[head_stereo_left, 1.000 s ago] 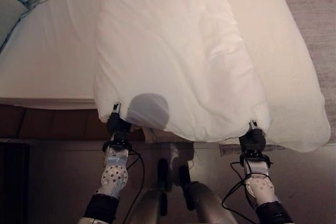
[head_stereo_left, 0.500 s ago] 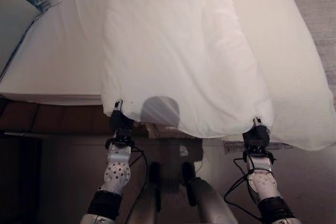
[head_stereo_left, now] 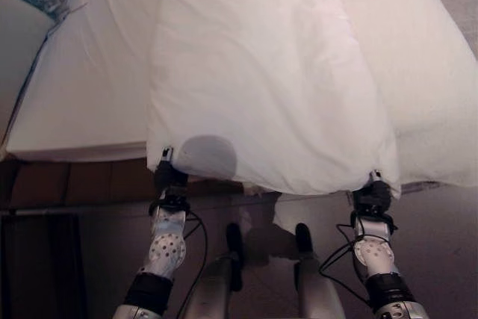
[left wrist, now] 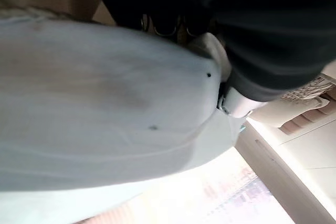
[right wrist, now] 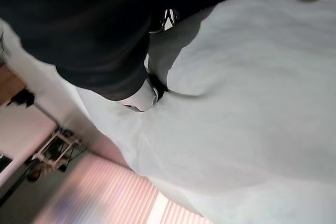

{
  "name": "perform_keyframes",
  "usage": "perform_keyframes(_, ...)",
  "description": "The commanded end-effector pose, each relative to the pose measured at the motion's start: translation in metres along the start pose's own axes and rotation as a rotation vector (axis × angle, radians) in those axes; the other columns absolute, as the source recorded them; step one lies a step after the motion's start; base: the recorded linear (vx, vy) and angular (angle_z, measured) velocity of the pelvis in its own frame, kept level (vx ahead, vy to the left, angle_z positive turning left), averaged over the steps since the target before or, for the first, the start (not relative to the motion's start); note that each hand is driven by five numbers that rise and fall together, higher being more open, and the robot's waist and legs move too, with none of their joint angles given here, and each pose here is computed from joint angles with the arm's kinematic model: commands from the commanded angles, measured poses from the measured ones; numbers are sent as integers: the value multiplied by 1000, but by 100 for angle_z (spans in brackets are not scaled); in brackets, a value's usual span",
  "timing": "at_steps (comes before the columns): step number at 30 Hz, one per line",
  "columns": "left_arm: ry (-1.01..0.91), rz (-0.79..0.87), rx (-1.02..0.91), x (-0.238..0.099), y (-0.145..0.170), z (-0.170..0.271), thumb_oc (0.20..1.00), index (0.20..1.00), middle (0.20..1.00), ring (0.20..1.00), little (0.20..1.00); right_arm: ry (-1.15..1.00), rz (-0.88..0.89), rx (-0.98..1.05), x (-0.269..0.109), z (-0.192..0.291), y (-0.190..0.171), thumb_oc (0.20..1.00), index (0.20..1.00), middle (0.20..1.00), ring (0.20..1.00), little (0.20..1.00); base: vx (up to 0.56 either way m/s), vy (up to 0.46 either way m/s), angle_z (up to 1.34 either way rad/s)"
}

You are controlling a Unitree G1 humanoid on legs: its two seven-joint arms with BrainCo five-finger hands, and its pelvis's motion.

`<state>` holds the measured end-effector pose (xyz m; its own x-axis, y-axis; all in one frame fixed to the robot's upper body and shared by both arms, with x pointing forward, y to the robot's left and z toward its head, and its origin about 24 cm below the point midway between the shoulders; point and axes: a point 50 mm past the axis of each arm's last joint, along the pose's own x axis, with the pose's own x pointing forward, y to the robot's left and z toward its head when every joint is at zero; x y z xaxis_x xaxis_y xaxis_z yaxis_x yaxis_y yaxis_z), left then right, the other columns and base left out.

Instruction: Make the bed

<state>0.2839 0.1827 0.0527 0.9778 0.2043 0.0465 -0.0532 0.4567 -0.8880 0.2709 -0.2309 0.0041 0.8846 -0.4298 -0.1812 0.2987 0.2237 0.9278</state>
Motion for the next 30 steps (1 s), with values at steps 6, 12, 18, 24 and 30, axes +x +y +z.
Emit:
perform_keyframes(6,-128,-13,48,0,-3,29,200,200,200,200,200,-20,-22,-74,-7,10,-16,200,200,200,200,200,-35,0,30)
perform_keyframes(12,-130,45,12,-1,3,25,200,200,200,200,200,-23,-36,-115,-2,11,-11,200,200,200,200,200,-42,-130,0)
perform_keyframes(18,-98,58,22,0,6,19,200,200,200,200,200,-19,-24,-153,-1,10,-6,200,200,200,200,200,-28,-95,7)
perform_keyframes(24,-203,-3,45,24,-24,43,200,200,200,200,200,9,148,-221,11,-2,50,200,200,200,200,200,-5,0,2)
perform_keyframes(30,-351,-186,74,47,-87,88,200,200,200,200,200,5,483,-220,2,-11,149,200,200,200,200,200,-25,22,2)
